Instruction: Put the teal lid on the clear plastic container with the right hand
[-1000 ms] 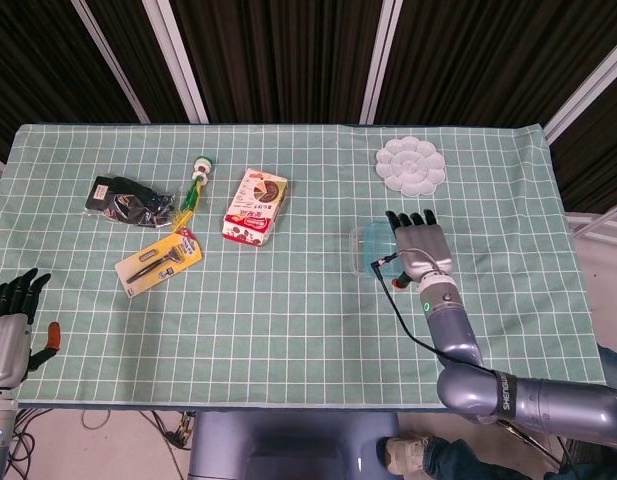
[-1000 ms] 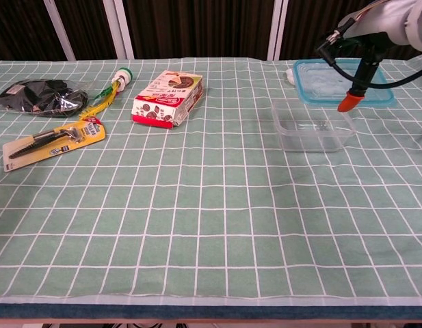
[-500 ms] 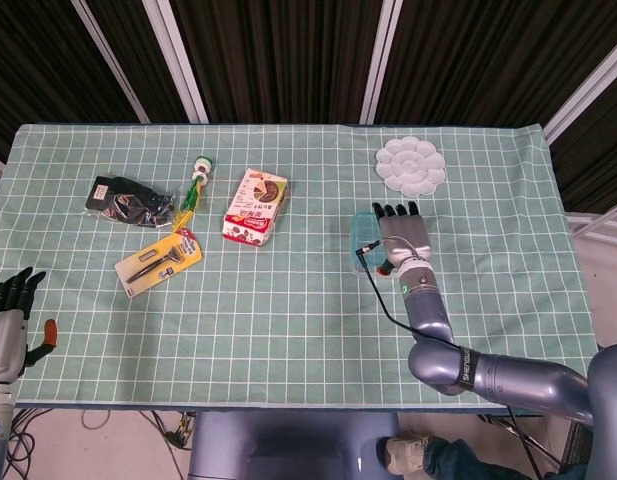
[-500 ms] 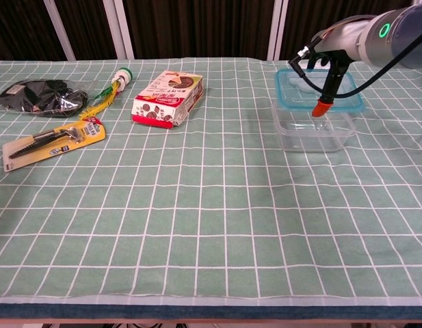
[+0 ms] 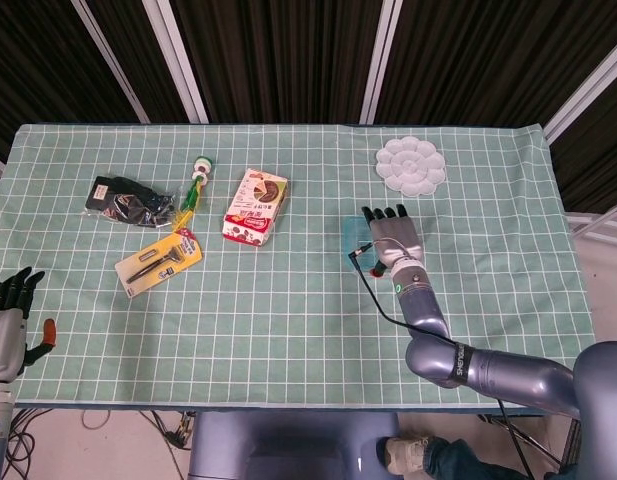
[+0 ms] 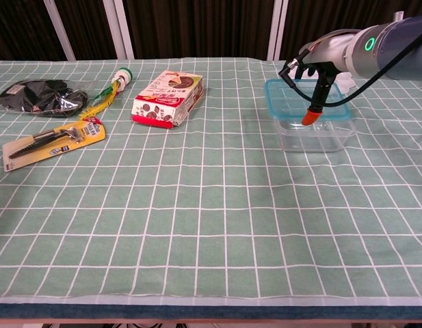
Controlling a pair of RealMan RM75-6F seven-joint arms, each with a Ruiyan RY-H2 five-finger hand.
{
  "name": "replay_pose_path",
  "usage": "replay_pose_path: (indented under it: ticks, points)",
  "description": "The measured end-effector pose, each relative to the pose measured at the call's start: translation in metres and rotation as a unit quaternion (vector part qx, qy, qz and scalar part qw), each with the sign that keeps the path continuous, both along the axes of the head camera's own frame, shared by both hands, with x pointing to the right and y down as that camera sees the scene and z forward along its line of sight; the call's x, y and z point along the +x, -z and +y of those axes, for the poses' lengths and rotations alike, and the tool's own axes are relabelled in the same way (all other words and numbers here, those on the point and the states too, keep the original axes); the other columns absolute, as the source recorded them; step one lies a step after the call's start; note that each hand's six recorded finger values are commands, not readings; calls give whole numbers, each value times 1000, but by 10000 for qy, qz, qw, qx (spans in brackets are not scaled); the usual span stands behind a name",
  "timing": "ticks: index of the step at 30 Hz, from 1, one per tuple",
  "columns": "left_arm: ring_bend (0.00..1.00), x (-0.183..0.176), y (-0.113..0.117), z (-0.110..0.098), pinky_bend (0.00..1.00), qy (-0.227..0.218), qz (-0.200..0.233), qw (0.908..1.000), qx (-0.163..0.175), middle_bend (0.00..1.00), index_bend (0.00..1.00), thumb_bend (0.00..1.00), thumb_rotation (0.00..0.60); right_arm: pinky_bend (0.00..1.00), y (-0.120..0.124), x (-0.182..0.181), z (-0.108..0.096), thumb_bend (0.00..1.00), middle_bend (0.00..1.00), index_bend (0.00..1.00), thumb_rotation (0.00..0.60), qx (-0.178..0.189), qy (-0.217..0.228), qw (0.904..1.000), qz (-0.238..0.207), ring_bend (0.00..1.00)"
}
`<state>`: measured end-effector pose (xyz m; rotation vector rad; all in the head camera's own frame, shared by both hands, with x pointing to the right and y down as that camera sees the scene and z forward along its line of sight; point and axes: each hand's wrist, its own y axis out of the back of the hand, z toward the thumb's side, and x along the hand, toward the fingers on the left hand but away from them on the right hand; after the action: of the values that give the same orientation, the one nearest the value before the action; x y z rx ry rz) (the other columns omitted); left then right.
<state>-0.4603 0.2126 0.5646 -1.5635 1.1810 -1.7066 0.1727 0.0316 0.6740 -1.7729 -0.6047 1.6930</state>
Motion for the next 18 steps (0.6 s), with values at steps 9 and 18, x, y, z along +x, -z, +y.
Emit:
replay_pose_path:
  ticks: [9, 18]
  points:
    - [0, -1, 0, -1, 0, 8, -50, 10000, 28, 0, 87, 542, 600, 0, -2, 4, 4, 271, 483, 0, 600, -84, 125, 9999, 2, 128]
    - [0, -2, -2, 0, 0, 8, -76, 10000, -10, 0, 87, 542, 600, 0, -4, 7, 6, 271, 488, 0, 600, -64, 140, 9998, 106, 128]
